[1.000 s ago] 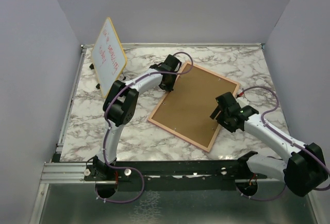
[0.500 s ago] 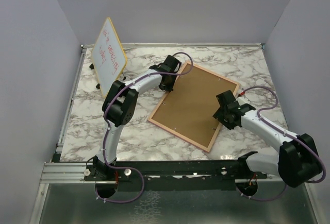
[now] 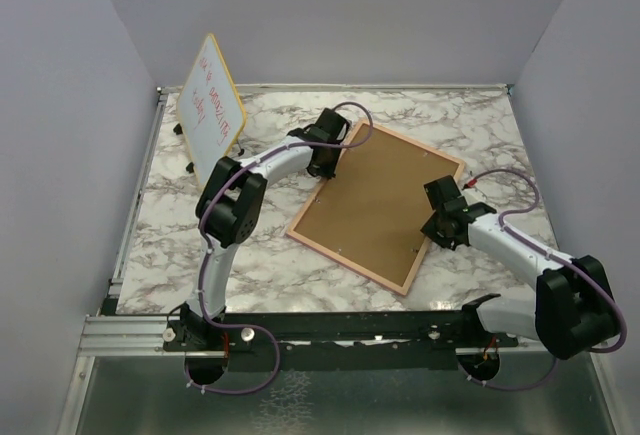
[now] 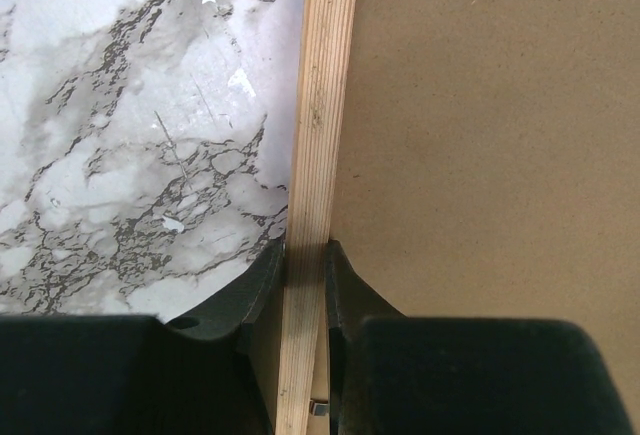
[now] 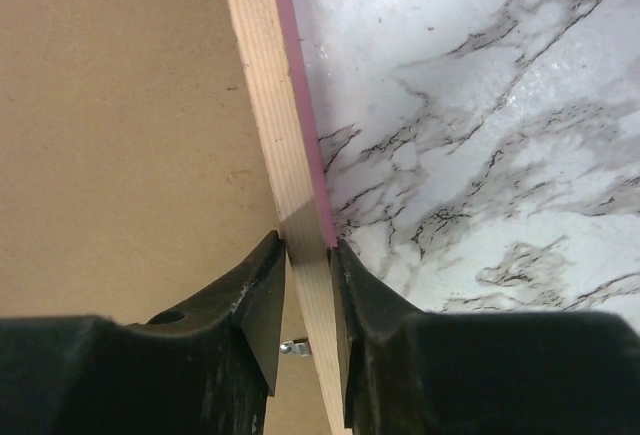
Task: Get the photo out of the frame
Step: Adjust the photo frame at the center of the board.
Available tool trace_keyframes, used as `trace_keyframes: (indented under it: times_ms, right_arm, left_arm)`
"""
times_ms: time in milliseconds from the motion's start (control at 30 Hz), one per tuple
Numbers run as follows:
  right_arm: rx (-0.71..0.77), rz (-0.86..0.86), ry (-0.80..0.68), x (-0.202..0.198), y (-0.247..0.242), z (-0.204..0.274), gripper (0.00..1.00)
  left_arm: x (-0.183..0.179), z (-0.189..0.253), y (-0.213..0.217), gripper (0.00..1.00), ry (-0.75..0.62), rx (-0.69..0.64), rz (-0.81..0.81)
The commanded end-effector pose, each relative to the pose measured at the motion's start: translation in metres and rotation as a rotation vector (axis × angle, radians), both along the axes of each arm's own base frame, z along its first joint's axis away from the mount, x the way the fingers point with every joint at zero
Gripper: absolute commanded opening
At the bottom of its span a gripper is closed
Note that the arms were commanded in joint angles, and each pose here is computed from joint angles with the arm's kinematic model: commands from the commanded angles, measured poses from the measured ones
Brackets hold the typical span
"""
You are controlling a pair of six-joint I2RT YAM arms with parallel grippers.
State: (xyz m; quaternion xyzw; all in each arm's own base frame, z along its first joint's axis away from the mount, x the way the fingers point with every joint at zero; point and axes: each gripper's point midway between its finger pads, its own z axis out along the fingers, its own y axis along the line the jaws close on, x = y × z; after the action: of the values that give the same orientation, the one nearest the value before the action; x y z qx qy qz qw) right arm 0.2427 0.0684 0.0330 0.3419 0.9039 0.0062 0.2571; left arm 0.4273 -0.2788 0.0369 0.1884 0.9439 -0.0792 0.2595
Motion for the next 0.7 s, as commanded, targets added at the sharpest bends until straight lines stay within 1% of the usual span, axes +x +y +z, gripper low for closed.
trace_keyframes:
  times_ms: [0,100,167,267,300,333,500,533,667]
  right_arm:
    - [0.014,-0.008,0.002,-0.003,0.000,-0.009,0.29]
    - [0.025,0.013,0.000,-0.003,0.003,-0.009,0.28]
    - [0.027,0.044,-0.015,0.000,0.005,-0.005,0.21]
    - [0.067,0.172,-0.058,0.009,0.021,0.006,0.19]
    - [0.082,0.211,-0.067,0.011,0.027,0.010,0.14]
    - [0.084,0.228,-0.068,0.012,0.028,0.014,0.12]
    - [0.119,0.374,-0.114,0.023,0.047,0.027,0.12]
    - [0.126,0.404,-0.114,0.025,0.051,0.028,0.11]
    - [0.121,0.431,-0.086,0.034,0.056,0.031,0.06]
  left_arm:
    - [-0.023,-0.014,0.019,0.08,0.068,0.028,0.049]
    - [-0.026,-0.014,0.021,0.08,0.066,0.020,0.057]
    - [-0.028,-0.012,0.022,0.08,0.063,0.014,0.063]
    - [-0.033,-0.009,0.025,0.06,0.062,0.007,0.074]
    - [-0.034,-0.007,0.026,0.06,0.058,0.004,0.082]
    - [-0.036,-0.005,0.029,0.06,0.053,0.003,0.094]
    - [-0.045,0.003,0.038,0.06,0.020,-0.021,0.150]
    - [-0.047,0.004,0.039,0.06,0.012,-0.033,0.161]
    - [-0.057,0.003,0.053,0.04,-0.010,-0.042,0.249]
